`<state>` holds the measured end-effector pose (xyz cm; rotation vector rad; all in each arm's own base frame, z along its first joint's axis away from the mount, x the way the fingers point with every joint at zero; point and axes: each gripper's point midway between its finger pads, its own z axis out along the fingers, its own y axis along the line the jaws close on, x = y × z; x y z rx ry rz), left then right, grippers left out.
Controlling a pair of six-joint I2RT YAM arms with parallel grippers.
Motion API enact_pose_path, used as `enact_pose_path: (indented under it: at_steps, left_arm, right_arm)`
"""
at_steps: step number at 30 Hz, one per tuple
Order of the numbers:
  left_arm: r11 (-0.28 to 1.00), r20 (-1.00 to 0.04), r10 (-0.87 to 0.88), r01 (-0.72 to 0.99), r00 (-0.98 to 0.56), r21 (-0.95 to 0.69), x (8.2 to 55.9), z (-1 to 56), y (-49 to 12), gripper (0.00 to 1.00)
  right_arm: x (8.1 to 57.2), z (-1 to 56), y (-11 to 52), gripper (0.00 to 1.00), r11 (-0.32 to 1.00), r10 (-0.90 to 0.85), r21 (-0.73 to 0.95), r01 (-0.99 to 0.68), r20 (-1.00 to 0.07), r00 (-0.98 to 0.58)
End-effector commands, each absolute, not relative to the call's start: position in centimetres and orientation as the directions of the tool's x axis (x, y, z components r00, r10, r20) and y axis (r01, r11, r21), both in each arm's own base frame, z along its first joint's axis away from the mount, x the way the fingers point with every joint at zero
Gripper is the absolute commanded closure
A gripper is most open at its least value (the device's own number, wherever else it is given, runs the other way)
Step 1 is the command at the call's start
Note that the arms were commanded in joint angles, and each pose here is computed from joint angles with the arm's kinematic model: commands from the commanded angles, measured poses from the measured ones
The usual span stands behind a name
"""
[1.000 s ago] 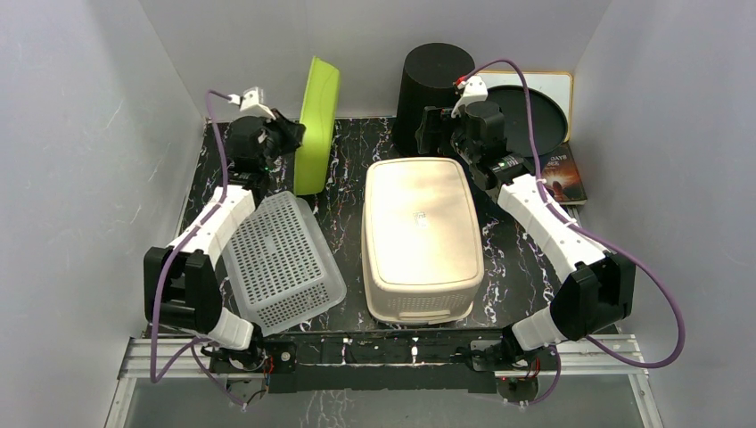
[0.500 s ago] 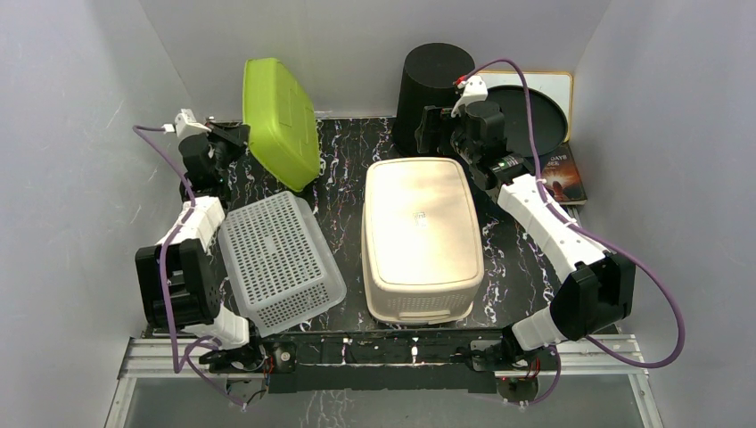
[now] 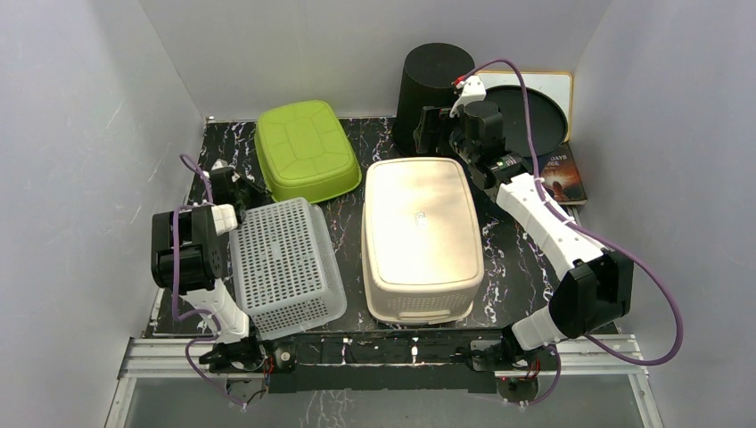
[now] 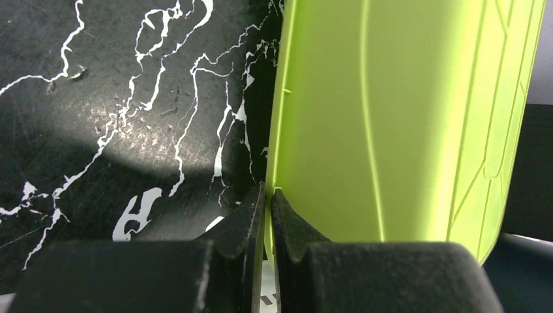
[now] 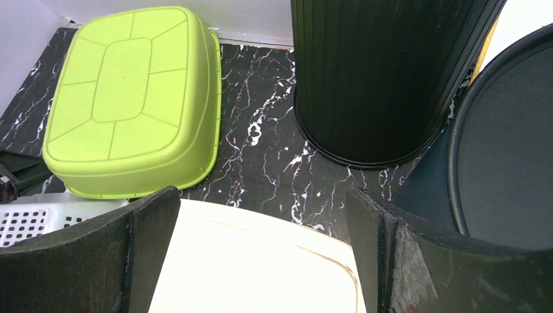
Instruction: Turn the large container upside down
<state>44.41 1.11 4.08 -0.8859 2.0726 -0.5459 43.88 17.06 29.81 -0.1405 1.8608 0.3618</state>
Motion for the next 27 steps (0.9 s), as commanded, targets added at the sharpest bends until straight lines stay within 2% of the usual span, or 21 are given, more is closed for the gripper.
enact_pose_path:
  at_steps: [1,4,5,6,8,10,11,12,15,21,27]
  left_arm:
    - [0.686,-0.522,-0.722,-0.38,-0.454,-0.62,44.0,4.3,1.0,1.0]
    - [0.712,-0.542,-0.698,-0.376,-0.468,-0.593,44.3,4.5,1.4,1.0]
    - [0.722,-0.551,-0.688,-0.371,-0.471,-0.584,44.5,4.9,1.6,0.97]
    - [0.732,-0.561,-0.678,-0.369,-0.475,-0.573,44.6,5.3,1.7,0.87]
    - [0.754,-0.584,-0.655,-0.351,-0.48,-0.556,45.0,6.6,1.9,0.59]
    - [0.781,-0.614,-0.622,-0.328,-0.486,-0.531,45.5,8.3,2.2,0.38]
    - [0.793,-0.627,-0.606,-0.319,-0.489,-0.519,45.5,9.3,2.3,0.15]
    - [0.806,-0.644,-0.59,-0.309,-0.488,-0.504,45.7,10.5,2.5,0.03]
    - [0.851,-0.704,-0.525,-0.272,-0.479,-0.449,46.1,15.1,3.2,0.02]
    - [0.904,-0.778,-0.427,-0.24,-0.46,-0.355,43.8,23.2,3.4,0.02]
    - [0.92,-0.812,-0.386,-0.114,-0.439,-0.376,40.5,28.5,0.6,0.02]
  right_arm:
    - [44.5,31.6,16.8,0.02,0.945,0.106,0.178,-0.275,-0.961,-0.255]
    - [44.5,31.5,16.9,0.02,0.944,0.101,0.174,-0.279,-0.961,-0.259]
    - [44.5,31.5,16.9,0.02,0.944,0.099,0.174,-0.28,-0.96,-0.262]
    - [44.6,31.4,17.0,0.02,0.945,0.096,0.172,-0.28,-0.96,-0.265]
    - [44.6,31.3,17.0,0.02,0.945,0.097,0.174,-0.278,-0.958,-0.269]
    - [44.7,31.3,17.0,0.02,0.943,0.105,0.182,-0.277,-0.957,-0.271]
    - [44.7,31.4,17.1,0.02,0.942,0.112,0.189,-0.277,-0.956,-0.272]
    - [44.7,31.5,17.2,0.02,0.94,0.118,0.195,-0.281,-0.956,-0.269]
    - [44.5,32.0,17.7,0.02,0.93,0.12,0.203,-0.306,-0.956,-0.268]
    - [44.4,31.2,19.3,0.02,0.904,0.075,0.198,-0.379,-0.947,-0.314]
    - [43.6,31.1,21.5,0.02,0.884,0.074,0.21,-0.418,-0.945,-0.318]
